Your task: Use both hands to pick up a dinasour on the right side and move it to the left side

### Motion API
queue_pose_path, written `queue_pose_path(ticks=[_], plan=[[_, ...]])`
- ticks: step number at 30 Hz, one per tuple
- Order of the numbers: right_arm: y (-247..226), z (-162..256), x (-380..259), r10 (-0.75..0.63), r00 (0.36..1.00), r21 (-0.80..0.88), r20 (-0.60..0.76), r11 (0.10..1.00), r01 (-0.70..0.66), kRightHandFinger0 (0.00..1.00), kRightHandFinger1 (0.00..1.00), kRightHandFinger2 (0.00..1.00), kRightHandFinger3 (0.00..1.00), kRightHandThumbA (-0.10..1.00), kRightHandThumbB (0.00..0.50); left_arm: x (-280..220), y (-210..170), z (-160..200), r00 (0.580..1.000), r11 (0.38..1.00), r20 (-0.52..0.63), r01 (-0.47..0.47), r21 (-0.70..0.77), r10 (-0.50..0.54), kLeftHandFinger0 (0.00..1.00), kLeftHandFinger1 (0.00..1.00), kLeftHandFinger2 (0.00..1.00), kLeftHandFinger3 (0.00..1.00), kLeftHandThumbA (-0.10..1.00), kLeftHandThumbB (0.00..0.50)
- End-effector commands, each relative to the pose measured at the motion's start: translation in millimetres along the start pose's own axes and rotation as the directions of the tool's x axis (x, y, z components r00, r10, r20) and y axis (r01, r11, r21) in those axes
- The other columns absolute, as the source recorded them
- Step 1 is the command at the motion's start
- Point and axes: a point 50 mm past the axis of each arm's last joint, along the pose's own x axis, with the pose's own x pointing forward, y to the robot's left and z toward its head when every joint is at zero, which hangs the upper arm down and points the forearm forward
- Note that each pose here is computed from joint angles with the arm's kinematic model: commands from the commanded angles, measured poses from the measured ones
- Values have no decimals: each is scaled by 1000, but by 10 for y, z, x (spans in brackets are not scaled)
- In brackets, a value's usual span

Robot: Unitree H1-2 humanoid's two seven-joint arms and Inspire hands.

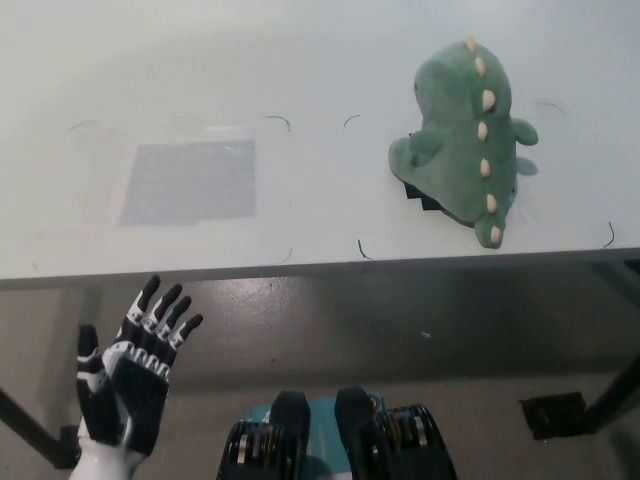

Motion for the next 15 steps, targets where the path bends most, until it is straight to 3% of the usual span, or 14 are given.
queue_pose_path(ticks=[1,9,10,12,15], plan=[[15,131,-95,34,996,-12,82,999,-34,1000,1000,1000,1000,1000,482,-114,-38,78,998,999,55,39,4,-39,1000,1000,1000,1000,1000,404],[35,116,-114,34,997,5,73,999,-35,1000,1000,1000,1000,1000,479,-124,-28,86,998,1000,53,30,-3,-30,1000,1000,1000,1000,1000,412],[30,115,-107,36,995,2,95,999,-36,1000,1000,1000,1000,1000,458,-124,-36,96,998,1000,62,31,-4,-30,1000,1000,1000,1000,1000,411],[35,148,-88,16,990,-12,142,1000,-14,1000,1000,1000,1000,1000,429,-85,-89,225,994,999,103,39,21,-41,1000,1000,1000,1000,1000,437],[61,322,-79,-2,968,-87,249,996,24,1000,1000,1000,1000,996,409,103,-236,555,976,996,204,68,50,-77,1000,1000,1000,1000,1000,434]])
